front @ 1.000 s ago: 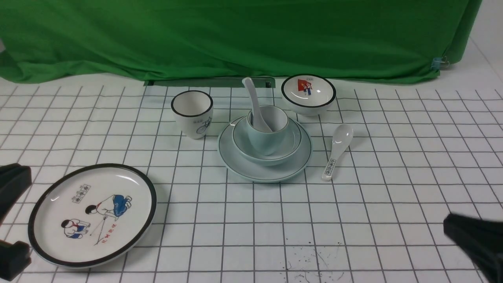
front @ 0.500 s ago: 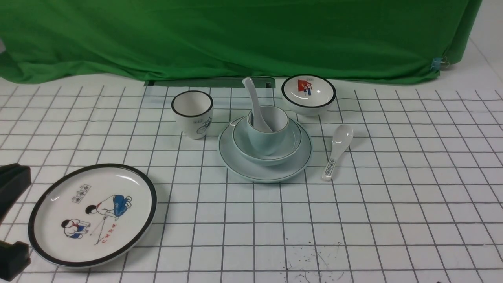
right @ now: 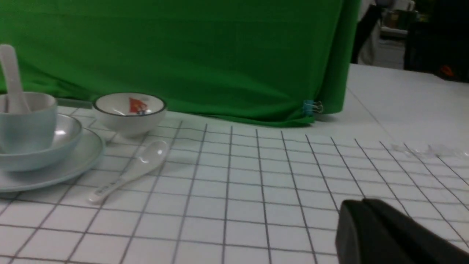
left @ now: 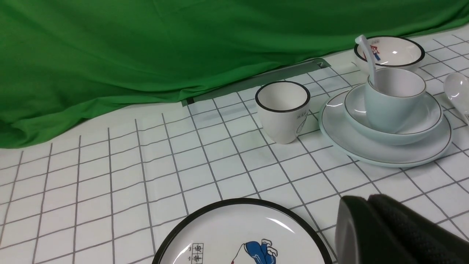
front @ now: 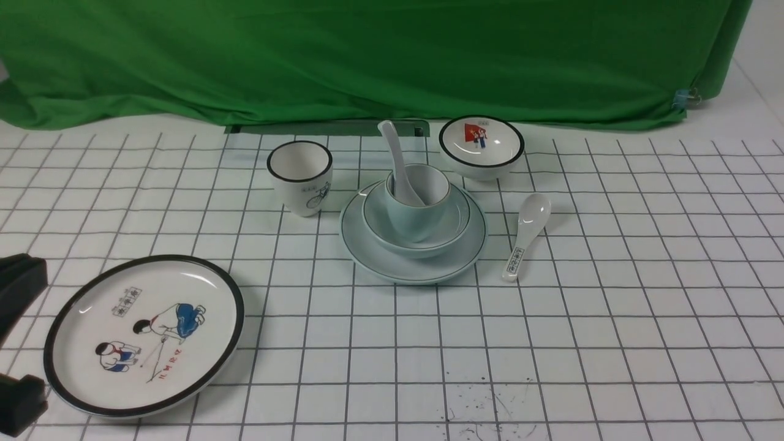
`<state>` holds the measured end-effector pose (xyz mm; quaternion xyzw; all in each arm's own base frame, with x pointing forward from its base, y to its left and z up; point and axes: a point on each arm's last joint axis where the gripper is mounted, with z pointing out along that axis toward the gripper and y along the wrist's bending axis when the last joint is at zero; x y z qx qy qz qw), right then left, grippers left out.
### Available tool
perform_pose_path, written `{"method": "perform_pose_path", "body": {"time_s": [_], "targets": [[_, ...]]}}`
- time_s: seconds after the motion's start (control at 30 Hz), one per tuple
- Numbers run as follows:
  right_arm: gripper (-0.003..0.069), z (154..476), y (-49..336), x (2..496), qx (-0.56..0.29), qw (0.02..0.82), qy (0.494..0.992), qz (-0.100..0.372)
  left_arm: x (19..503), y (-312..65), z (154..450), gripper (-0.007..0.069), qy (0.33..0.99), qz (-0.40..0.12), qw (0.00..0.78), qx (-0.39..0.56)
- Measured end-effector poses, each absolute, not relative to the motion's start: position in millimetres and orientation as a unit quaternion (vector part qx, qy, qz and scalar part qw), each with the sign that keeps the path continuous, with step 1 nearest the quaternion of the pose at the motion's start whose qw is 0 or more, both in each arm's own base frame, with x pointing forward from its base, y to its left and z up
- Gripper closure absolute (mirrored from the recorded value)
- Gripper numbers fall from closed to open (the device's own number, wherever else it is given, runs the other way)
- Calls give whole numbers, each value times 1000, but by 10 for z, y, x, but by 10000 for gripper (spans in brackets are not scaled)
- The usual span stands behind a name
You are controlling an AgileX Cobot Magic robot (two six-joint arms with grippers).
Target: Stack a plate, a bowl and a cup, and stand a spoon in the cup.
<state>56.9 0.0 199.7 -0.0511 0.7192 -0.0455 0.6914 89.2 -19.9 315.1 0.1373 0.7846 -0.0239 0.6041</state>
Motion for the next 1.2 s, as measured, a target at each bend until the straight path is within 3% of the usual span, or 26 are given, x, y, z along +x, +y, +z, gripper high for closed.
{"method": "perform_pose_path", "body": {"time_s": [0.17, 0.9, 1.2], "targets": [[648, 1851, -8, 551, -40, 633, 773, -35, 892, -200, 3151, 657, 784, -24, 604, 137], [608, 1827, 3, 545, -41, 623, 781, -21, 886, -201, 3139, 657, 778, -24, 612, 141], [578, 1827, 3, 545, -41, 623, 781, -21, 622, -125, 2560, 655, 707, -56, 698, 97]]}}
